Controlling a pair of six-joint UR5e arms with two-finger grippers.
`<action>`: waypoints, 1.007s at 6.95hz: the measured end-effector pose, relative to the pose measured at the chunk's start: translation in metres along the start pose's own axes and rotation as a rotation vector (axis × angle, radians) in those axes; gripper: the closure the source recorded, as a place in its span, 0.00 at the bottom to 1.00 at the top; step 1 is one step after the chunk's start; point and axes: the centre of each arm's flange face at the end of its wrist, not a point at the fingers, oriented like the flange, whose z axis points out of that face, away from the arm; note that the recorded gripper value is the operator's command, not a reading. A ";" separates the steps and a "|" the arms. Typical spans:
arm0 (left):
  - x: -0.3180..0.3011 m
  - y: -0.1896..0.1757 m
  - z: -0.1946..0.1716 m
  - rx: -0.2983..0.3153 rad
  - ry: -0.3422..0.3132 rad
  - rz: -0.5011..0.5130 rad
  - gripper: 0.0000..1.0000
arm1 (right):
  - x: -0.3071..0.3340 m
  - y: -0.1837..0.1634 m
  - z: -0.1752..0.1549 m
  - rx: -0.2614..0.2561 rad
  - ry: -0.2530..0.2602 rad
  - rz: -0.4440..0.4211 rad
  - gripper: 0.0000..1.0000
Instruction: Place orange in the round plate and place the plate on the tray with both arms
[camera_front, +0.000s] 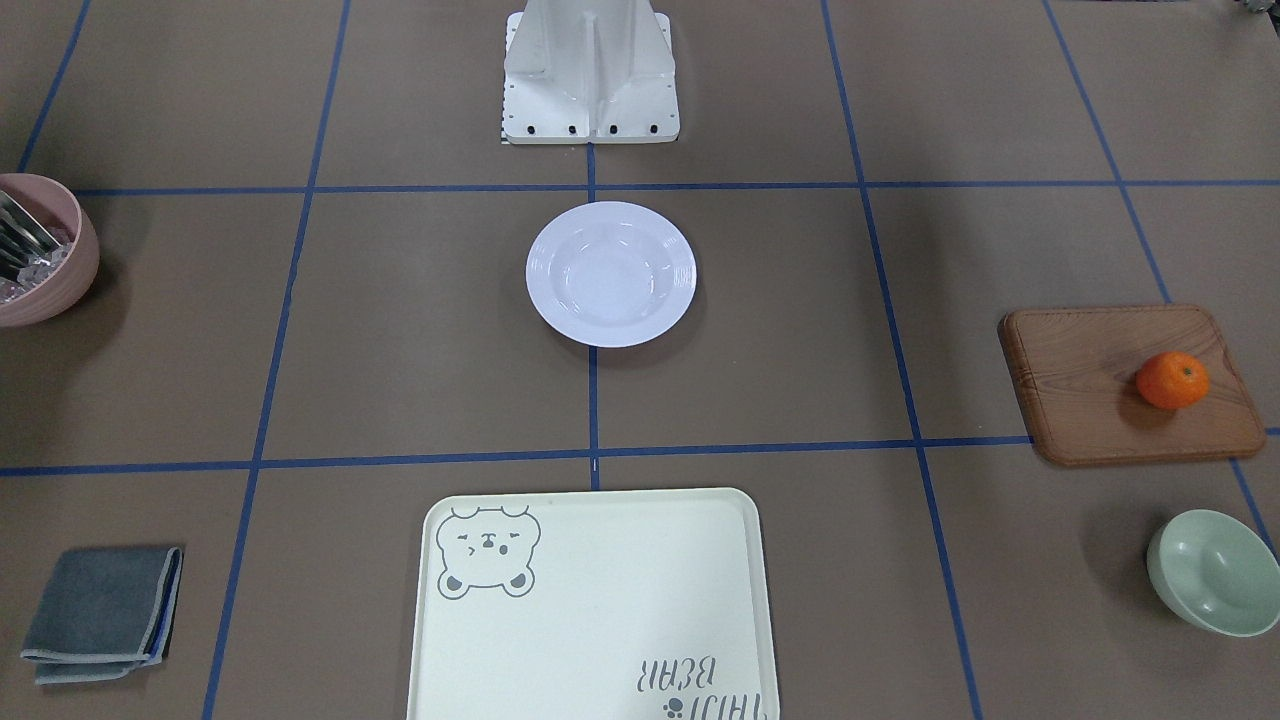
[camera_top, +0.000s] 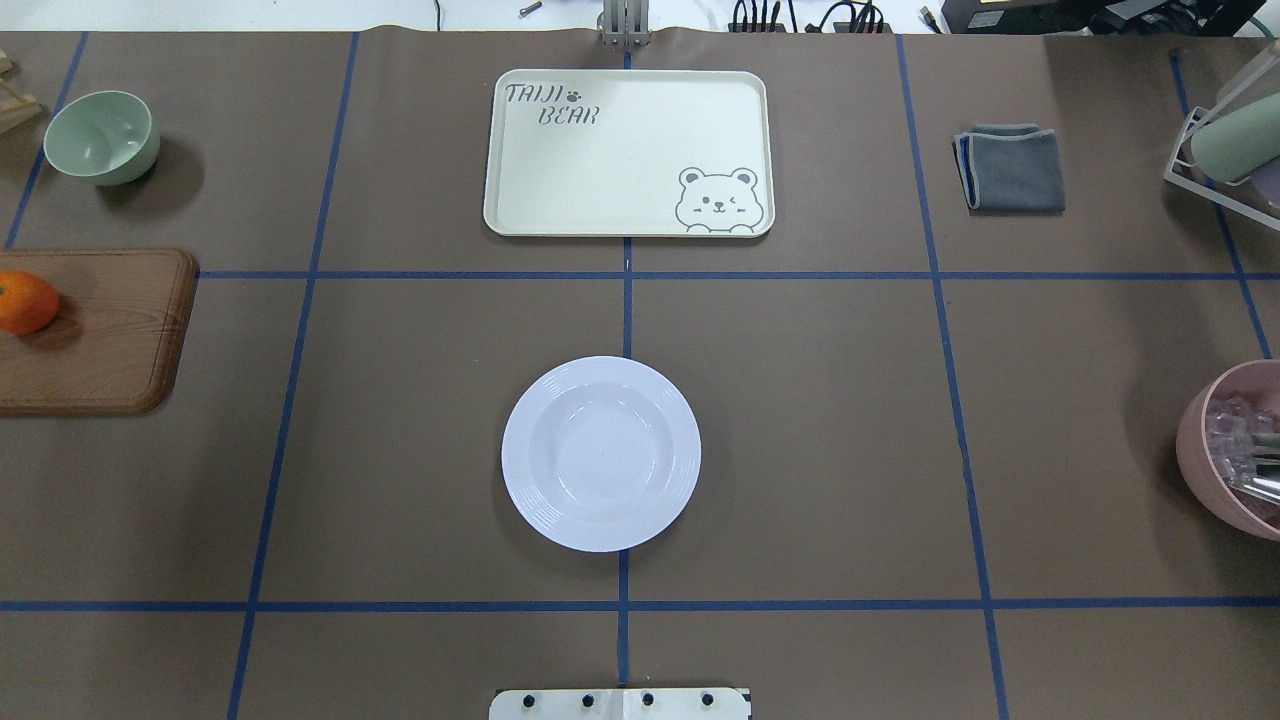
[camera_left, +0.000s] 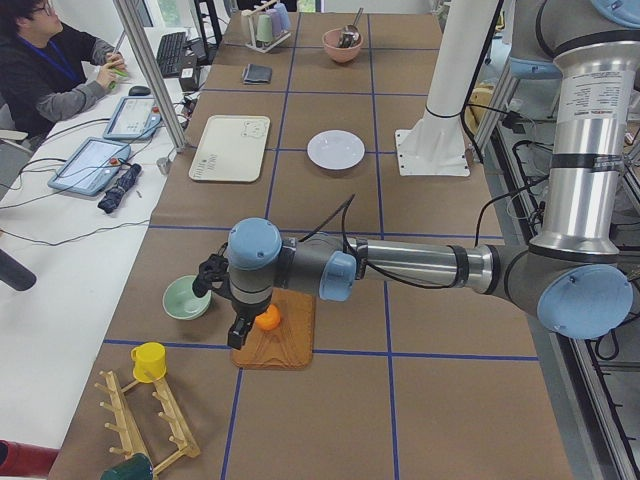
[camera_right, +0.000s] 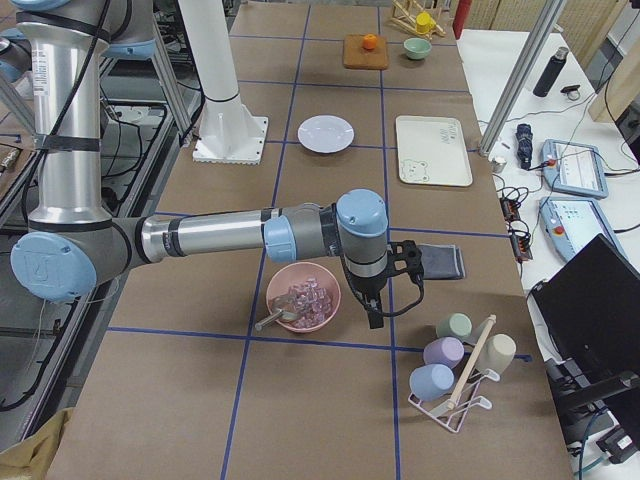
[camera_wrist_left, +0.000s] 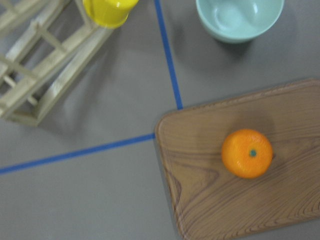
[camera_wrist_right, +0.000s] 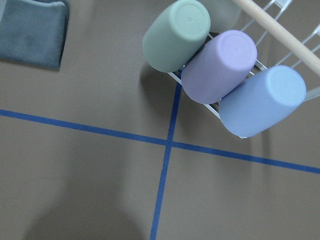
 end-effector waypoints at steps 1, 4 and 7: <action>-0.001 -0.002 0.001 0.034 -0.005 0.014 0.02 | -0.002 0.009 0.000 0.056 -0.014 -0.041 0.00; 0.019 -0.008 0.001 0.105 0.002 -0.027 0.01 | -0.019 0.018 -0.002 0.155 -0.054 0.032 0.00; 0.044 0.012 0.069 0.098 0.043 -0.162 0.02 | -0.077 -0.008 0.022 0.130 -0.045 0.208 0.00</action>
